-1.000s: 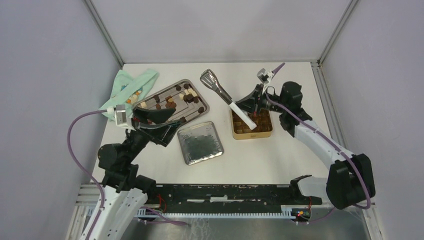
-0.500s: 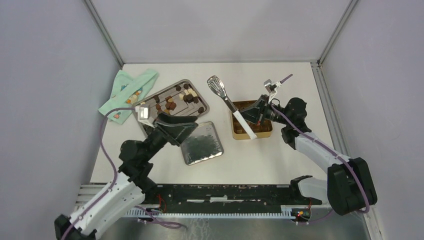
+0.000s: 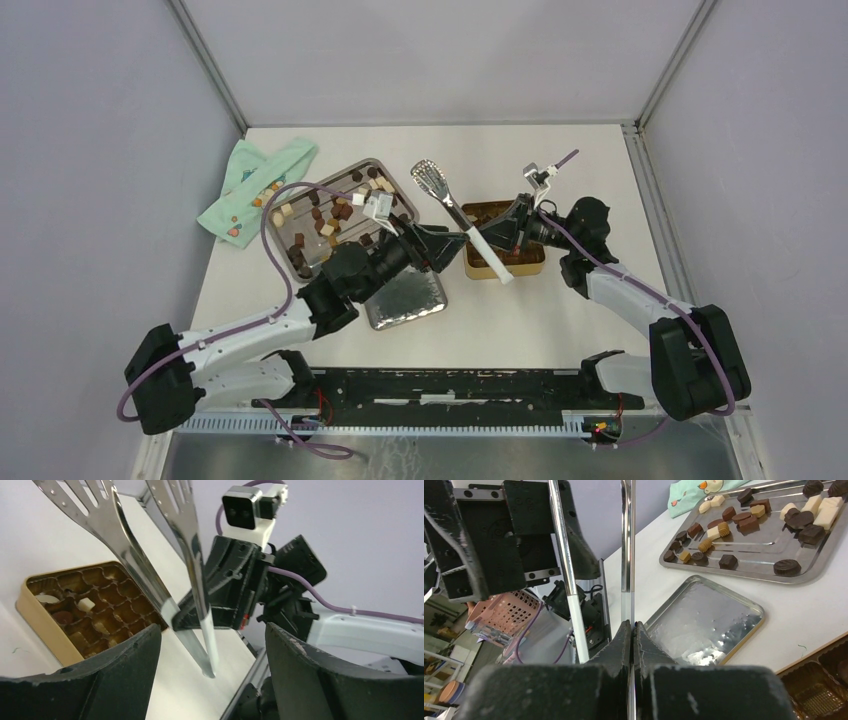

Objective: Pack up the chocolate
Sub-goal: Pick up the clamp from the center of the board.

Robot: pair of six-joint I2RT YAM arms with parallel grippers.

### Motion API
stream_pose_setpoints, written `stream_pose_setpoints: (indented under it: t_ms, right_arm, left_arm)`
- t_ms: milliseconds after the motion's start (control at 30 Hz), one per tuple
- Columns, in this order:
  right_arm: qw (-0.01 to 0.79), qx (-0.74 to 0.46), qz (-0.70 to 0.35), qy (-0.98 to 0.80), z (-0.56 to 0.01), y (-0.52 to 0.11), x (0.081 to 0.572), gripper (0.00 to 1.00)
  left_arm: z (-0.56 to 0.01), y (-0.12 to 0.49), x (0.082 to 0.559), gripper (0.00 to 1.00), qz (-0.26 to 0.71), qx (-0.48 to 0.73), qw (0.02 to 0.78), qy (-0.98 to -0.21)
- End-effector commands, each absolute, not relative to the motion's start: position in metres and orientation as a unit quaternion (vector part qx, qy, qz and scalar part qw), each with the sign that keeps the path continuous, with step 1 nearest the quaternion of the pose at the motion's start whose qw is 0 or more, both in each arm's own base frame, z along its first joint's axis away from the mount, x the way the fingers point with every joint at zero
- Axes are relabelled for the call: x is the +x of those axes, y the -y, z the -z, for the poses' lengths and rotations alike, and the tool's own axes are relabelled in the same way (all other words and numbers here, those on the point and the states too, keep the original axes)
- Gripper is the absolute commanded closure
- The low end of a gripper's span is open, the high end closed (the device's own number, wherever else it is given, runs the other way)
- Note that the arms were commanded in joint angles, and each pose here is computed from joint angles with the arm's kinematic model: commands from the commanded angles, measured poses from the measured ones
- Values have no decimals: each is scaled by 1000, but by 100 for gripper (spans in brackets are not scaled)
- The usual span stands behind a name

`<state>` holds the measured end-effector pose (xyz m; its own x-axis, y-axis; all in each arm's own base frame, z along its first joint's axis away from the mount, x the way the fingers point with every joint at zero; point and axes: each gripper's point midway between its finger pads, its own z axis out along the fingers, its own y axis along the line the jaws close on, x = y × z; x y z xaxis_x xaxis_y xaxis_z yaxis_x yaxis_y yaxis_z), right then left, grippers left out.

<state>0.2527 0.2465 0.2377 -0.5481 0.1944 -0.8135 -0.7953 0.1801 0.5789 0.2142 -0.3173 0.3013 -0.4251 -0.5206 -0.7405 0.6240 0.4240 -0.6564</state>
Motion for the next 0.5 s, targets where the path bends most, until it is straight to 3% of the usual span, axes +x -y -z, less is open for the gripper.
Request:
stream_pose_setpoints:
  t_ms: [0, 300, 400, 467]
  right_arm:
    - [441, -261, -601, -613, -259, -246, 247, 100]
    - [438, -264, -604, -611, -259, -247, 245, 100]
    - [438, -267, -605, -608, -261, -247, 243, 100]
    - [439, -269, -605, -608, -261, -247, 243, 100]
  left_arm:
    - [-334, 320, 236, 21, 515, 26, 585, -626]
    - [-341, 334, 245, 34, 511, 35, 590, -625]
    - [-339, 336, 249, 47, 502, 36, 593, -629]
    - [-337, 338, 254, 61, 497, 35, 592, -633]
